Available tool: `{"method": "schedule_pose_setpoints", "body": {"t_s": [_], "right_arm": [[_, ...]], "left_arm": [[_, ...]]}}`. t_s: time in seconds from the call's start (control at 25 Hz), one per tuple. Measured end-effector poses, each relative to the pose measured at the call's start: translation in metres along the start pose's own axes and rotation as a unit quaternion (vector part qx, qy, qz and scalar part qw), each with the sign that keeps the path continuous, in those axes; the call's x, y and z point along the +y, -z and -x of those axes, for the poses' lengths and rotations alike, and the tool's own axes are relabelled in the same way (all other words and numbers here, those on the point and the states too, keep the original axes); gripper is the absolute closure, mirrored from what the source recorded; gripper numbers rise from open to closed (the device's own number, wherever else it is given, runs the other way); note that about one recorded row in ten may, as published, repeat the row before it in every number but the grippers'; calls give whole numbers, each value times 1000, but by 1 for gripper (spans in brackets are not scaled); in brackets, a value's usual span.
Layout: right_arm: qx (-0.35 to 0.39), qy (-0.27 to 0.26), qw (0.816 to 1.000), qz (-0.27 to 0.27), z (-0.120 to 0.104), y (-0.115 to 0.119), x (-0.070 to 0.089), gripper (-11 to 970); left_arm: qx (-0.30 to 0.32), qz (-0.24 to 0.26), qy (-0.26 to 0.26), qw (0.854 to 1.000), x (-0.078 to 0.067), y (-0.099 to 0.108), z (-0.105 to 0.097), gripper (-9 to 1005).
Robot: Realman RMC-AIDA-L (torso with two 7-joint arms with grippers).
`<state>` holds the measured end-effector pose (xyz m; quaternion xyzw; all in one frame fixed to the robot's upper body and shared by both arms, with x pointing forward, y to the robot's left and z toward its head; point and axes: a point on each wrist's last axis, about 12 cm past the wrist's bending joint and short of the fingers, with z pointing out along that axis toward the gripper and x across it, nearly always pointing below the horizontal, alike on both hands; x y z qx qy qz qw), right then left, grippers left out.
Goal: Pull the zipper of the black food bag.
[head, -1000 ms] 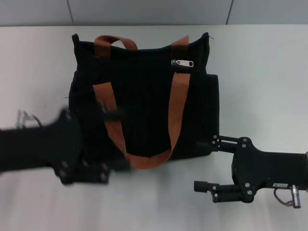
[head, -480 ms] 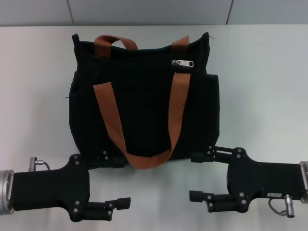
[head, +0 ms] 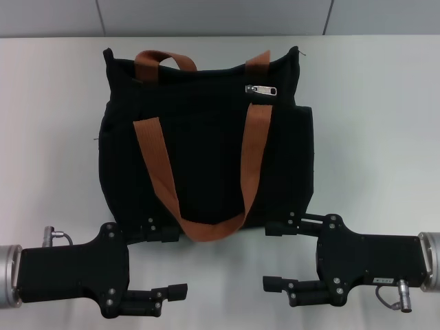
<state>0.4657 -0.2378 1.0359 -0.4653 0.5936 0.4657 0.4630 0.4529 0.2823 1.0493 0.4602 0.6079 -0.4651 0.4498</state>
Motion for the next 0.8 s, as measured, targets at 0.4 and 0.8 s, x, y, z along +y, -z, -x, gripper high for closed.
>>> {"method": "schedule_pose_setpoints", "body": {"t_s": [0.4, 0.8], "right_arm": [[0, 2, 1000, 1, 1, -1, -1, 177], [0, 5, 1000, 1, 1, -1, -1, 177]], "left_arm": [[-1, 0, 1, 1000, -1, 0, -1, 182], [-2, 0, 1, 1000, -1, -1, -1, 183]]}}
